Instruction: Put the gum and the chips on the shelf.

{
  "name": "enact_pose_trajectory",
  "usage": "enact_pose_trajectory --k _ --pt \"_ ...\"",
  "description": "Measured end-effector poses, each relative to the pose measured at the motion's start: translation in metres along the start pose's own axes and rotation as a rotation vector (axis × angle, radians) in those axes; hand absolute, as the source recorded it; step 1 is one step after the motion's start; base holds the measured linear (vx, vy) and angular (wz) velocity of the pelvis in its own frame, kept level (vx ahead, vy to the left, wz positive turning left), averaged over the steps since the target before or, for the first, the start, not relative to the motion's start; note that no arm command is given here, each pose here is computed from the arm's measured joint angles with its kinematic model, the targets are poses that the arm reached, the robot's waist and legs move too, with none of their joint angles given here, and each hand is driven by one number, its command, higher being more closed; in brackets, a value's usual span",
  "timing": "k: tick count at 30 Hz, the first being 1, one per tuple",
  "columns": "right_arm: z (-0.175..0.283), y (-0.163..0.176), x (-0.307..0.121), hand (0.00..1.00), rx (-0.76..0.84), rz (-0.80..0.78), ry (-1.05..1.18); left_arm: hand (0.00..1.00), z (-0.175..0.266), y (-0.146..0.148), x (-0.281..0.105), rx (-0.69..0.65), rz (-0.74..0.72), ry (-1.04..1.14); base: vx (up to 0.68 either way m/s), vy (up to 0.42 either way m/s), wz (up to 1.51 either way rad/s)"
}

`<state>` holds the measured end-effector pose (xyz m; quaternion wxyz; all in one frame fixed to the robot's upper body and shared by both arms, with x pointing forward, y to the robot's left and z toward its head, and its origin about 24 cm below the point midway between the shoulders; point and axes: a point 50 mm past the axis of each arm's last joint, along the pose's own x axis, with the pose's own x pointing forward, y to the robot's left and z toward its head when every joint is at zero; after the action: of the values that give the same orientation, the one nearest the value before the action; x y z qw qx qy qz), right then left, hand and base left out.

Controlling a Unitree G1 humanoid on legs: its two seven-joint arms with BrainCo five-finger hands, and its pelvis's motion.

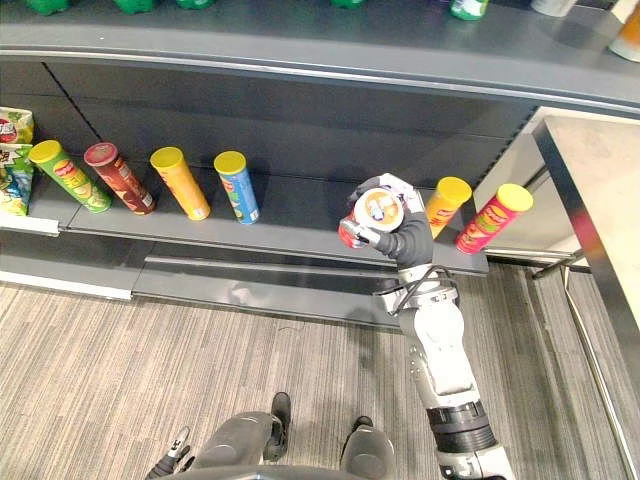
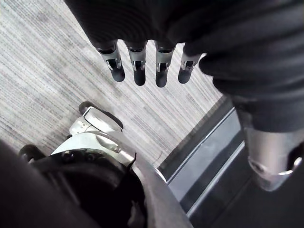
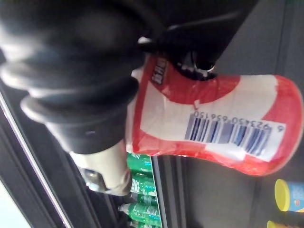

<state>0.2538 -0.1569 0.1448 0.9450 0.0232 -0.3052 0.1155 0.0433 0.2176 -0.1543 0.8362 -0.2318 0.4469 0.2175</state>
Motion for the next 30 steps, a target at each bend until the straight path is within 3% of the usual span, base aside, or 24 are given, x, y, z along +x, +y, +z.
enact_pose_trajectory --k 18,30 --pt "-0.022 0.001 0.000 1.00 0.021 0.153 0.158 0.00 0.011 0.004 0.000 0.131 0.005 -0.047 0.08 -0.015 -0.02" --pt "-0.003 0.041 0.057 1.00 -0.005 0.498 0.065 0.00 0.006 0.005 0.000 0.155 0.056 -0.001 0.02 0.005 0.03"
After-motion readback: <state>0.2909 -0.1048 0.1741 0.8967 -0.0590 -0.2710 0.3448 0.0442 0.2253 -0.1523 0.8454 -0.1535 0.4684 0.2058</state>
